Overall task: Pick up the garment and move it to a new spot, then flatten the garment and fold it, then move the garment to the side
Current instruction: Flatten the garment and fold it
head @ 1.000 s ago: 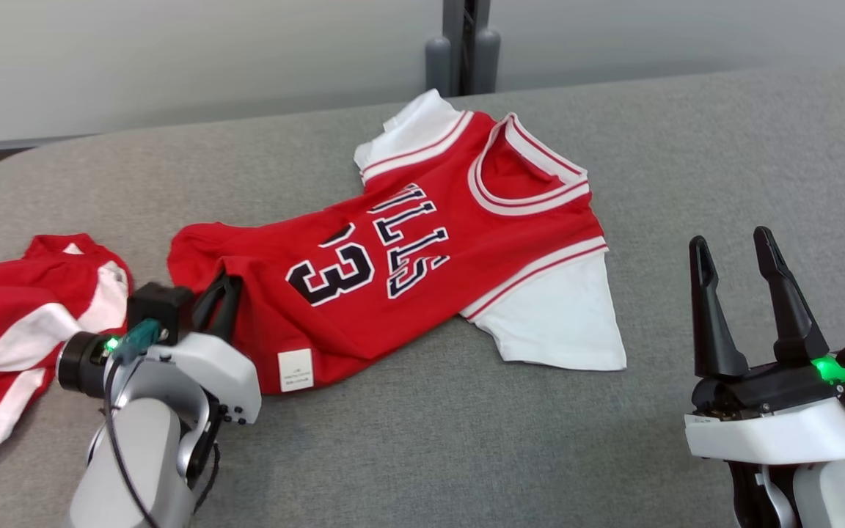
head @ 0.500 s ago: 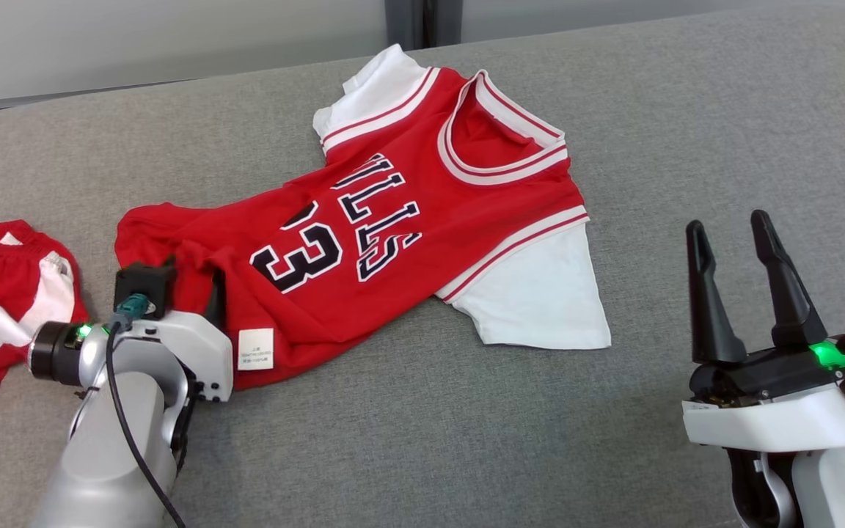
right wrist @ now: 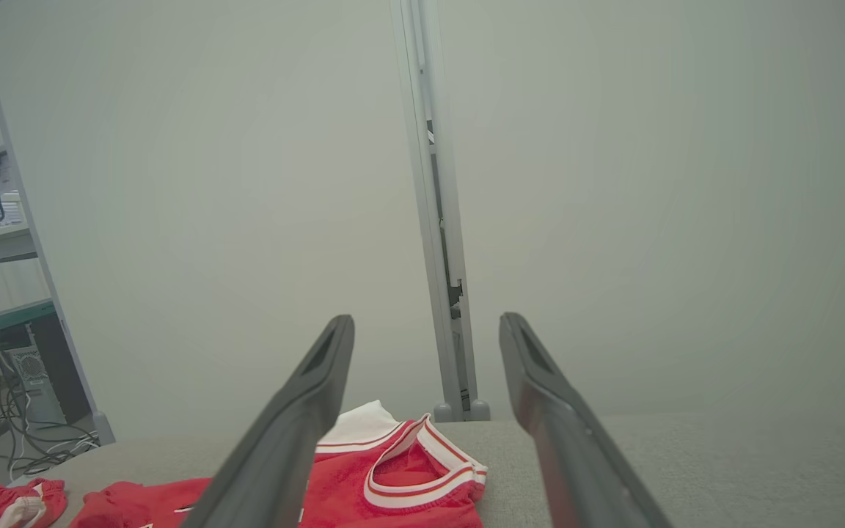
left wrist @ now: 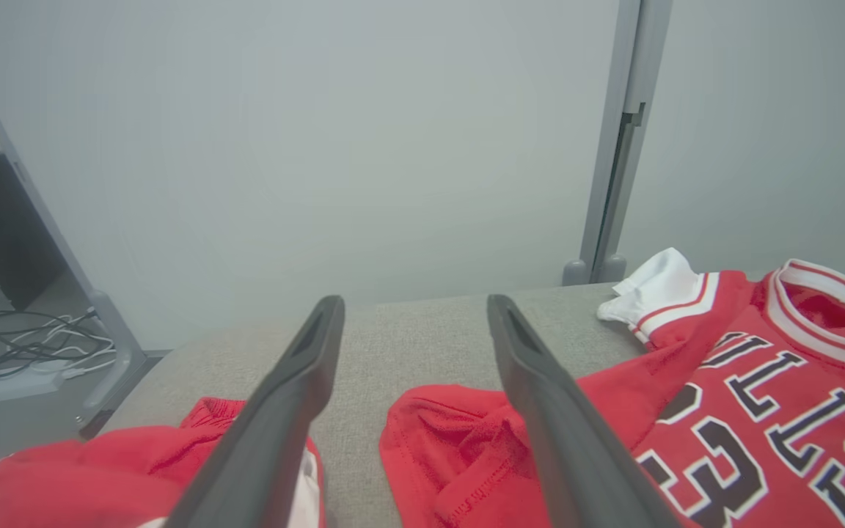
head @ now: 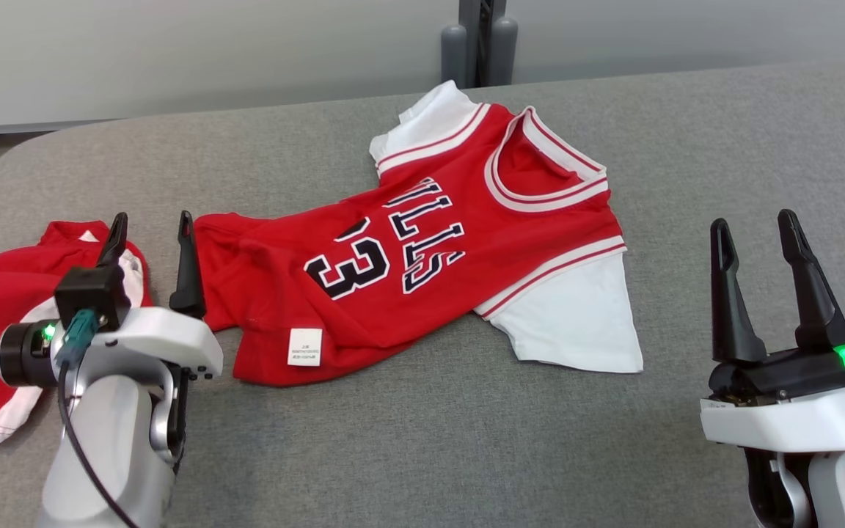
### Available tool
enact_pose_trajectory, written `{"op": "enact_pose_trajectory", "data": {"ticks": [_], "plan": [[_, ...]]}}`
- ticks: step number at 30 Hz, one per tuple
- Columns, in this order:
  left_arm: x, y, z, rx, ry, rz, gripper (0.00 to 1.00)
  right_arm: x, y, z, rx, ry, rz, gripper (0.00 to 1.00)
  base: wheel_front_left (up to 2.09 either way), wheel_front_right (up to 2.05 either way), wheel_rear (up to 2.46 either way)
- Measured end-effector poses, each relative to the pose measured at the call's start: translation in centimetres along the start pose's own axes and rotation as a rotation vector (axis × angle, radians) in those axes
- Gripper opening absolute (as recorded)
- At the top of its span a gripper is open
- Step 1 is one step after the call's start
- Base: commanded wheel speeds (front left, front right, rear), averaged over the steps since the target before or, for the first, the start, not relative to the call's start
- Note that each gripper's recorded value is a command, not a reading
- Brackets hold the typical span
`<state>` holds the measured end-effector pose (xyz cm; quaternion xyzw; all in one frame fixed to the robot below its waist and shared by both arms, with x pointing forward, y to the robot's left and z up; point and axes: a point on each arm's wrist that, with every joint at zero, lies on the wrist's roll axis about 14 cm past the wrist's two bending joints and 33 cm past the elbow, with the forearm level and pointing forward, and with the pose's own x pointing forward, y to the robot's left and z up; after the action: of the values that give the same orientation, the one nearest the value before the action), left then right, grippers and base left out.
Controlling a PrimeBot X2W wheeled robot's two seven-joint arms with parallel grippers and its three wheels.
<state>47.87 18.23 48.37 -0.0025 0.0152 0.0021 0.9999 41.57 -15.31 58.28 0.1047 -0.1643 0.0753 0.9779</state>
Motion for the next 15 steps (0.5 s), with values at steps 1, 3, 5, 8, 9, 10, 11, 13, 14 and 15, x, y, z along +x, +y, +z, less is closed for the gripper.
{"op": "enact_pose_trajectory", "data": {"ticks": [1, 3, 5, 8, 9, 10, 11, 13, 14, 15], "plan": [[0.0, 0.0, 0.0, 0.000, 0.000, 0.000, 1.00, 0.0, 0.0, 0.0, 0.000, 0.000, 0.000, 1.00, 0.00, 0.00, 0.00], [-1.1, 0.3, 1.4, -0.020, -0.054, 0.013, 1.00, -0.1, 0.4, 0.1, -0.013, -0.001, 0.011, 1.00, 0.00, 0.00, 0.00], [-2.3, 0.6, 2.8, -0.033, -0.108, 0.019, 1.00, -0.4, 0.6, 0.2, -0.021, 0.002, 0.017, 1.00, 0.00, 0.00, 0.00], [-4.3, 1.6, 3.9, -0.069, -0.155, 0.056, 1.00, -0.9, 0.6, 0.3, -0.034, 0.005, 0.017, 1.00, 0.00, 0.00, 0.00], [-4.9, 2.0, 4.1, -0.086, -0.165, 0.073, 1.00, -1.1, 0.6, 0.4, -0.039, 0.005, 0.015, 1.00, 0.00, 0.00, 0.00], [-5.6, 2.3, 4.4, -0.101, -0.179, 0.081, 1.00, -1.3, 0.4, 0.5, -0.045, 0.005, 0.010, 1.00, 0.00, 0.00, 0.00], [-6.2, 2.6, 4.8, -0.108, -0.194, 0.091, 1.00, -1.4, 0.3, 0.7, -0.047, 0.001, 0.005, 1.00, 0.00, 0.00, 0.00], [-7.2, 3.2, 5.4, -0.131, -0.221, 0.110, 1.00, -1.8, 0.0, 1.0, -0.048, -0.002, -0.005, 1.00, 0.00, 0.00, 0.00], [-7.7, 3.4, 5.4, -0.140, -0.223, 0.116, 1.00, -2.0, -0.1, 1.0, -0.047, -0.002, -0.009, 1.00, 0.00, 0.00, 0.00], [-8.2, 3.5, 5.3, -0.147, -0.221, 0.118, 1.00, -2.0, -0.2, 1.2, -0.046, -0.005, -0.013, 1.00, 0.00, 0.00, 0.00]]}}
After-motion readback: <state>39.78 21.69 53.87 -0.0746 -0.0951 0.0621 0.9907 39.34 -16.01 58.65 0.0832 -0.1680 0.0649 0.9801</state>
